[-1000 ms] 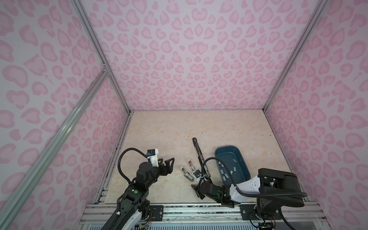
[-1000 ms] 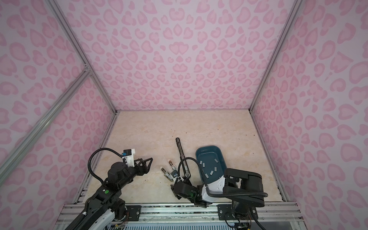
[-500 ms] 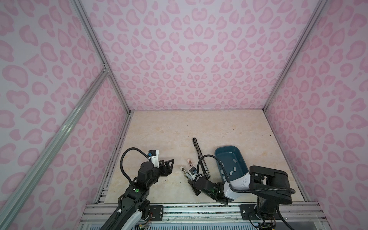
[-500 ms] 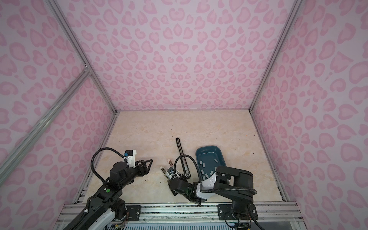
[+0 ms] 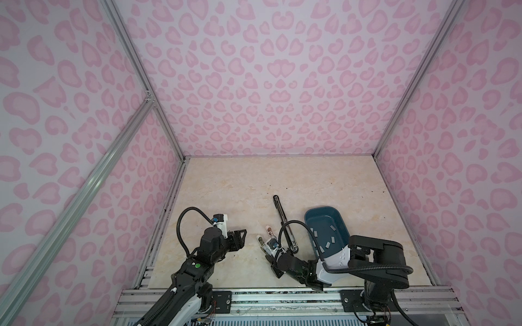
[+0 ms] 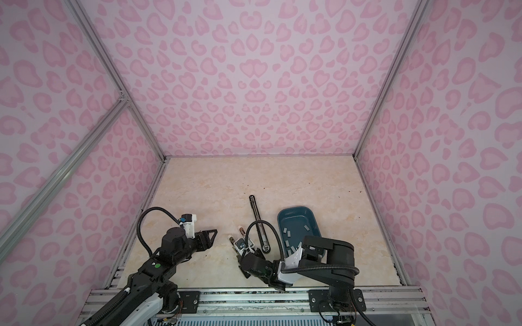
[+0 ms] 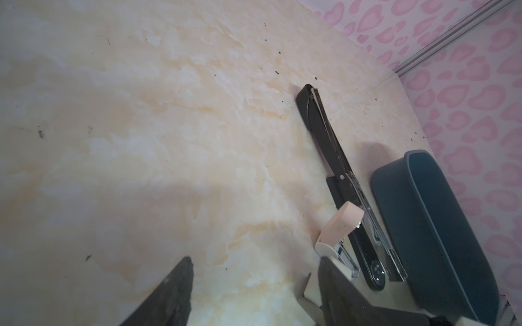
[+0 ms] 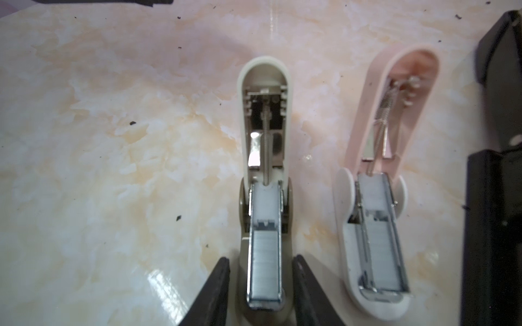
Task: Load the staples into the stapler
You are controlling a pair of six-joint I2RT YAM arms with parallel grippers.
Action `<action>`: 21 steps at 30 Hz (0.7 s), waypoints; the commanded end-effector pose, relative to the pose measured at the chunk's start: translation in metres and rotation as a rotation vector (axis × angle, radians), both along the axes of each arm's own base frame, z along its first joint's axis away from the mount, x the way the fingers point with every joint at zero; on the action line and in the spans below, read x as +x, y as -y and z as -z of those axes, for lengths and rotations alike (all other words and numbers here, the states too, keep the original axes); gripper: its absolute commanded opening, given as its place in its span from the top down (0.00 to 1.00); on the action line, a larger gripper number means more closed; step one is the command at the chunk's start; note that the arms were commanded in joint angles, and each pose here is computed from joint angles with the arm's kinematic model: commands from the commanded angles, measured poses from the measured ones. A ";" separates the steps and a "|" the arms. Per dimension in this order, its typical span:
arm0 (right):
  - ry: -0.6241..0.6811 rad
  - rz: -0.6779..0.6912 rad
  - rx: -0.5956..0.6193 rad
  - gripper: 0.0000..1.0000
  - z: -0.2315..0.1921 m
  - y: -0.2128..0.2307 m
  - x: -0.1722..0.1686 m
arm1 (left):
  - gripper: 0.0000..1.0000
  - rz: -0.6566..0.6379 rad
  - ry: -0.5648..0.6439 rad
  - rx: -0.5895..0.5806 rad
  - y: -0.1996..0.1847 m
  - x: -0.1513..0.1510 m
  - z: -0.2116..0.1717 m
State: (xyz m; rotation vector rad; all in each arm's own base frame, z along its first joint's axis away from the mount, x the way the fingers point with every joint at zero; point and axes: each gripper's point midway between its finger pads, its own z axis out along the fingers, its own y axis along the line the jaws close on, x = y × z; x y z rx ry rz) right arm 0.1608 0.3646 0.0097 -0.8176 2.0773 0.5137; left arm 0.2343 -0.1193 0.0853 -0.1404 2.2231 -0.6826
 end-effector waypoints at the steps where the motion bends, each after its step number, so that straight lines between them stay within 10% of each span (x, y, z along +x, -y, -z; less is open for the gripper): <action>1: -0.100 -0.060 -0.208 0.63 0.045 0.031 -0.023 | 0.30 -0.001 0.000 -0.021 0.003 0.003 -0.002; 21: -0.063 -0.020 -0.206 0.64 0.042 0.038 -0.018 | 0.34 0.005 -0.103 0.045 0.016 0.013 0.026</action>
